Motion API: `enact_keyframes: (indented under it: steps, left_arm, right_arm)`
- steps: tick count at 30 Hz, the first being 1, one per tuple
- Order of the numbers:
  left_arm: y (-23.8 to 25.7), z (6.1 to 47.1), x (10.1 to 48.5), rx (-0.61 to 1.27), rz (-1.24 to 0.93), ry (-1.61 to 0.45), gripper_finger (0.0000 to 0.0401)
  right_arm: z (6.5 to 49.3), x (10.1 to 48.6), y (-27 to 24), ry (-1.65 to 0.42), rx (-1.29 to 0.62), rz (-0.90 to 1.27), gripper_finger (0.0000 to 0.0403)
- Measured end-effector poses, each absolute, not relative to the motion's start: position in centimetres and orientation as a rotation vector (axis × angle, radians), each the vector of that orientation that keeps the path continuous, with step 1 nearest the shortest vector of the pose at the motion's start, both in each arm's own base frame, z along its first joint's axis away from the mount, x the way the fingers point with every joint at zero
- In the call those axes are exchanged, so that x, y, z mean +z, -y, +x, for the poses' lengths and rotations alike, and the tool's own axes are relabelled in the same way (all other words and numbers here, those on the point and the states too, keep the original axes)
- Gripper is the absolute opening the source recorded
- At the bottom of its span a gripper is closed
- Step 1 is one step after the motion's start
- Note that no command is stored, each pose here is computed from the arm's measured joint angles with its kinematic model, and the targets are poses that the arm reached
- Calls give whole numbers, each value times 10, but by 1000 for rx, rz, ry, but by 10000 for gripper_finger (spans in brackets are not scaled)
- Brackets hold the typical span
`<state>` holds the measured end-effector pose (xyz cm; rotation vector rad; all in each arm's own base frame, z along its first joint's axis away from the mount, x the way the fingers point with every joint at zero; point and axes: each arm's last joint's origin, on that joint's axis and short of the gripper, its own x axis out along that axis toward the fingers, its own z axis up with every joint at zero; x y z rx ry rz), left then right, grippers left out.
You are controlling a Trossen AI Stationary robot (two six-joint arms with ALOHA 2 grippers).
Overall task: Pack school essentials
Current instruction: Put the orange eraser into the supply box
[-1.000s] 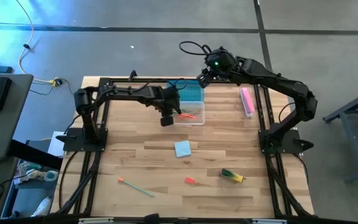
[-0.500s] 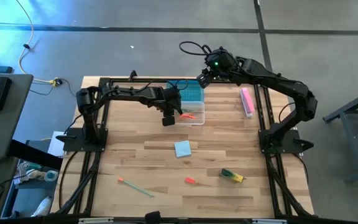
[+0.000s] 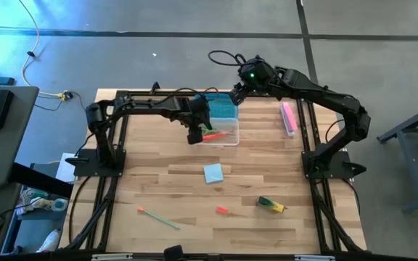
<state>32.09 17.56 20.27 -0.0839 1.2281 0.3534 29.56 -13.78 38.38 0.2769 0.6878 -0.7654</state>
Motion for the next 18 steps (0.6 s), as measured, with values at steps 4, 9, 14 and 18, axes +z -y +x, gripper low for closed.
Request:
enact_keyframes:
  steps: [4, 9, 14, 18]
  left_arm:
    - [-178, 305, 228, 380, -104, -1205, 157]
    - [-182, 276, 245, 386, -222, -1173, 157]
    - [-169, 242, 230, 379, -361, -1173, 157]
    - [-151, 223, 222, 398, -408, -1144, 157]
  right_arm:
    - [299, 380, 123, -731, -682, 348, 179]
    - [304, 376, 98, -781, -606, 416, 179]
    - [310, 375, 71, -779, -556, 520, 179]
    - [315, 375, 46, -787, -497, 584, 179]
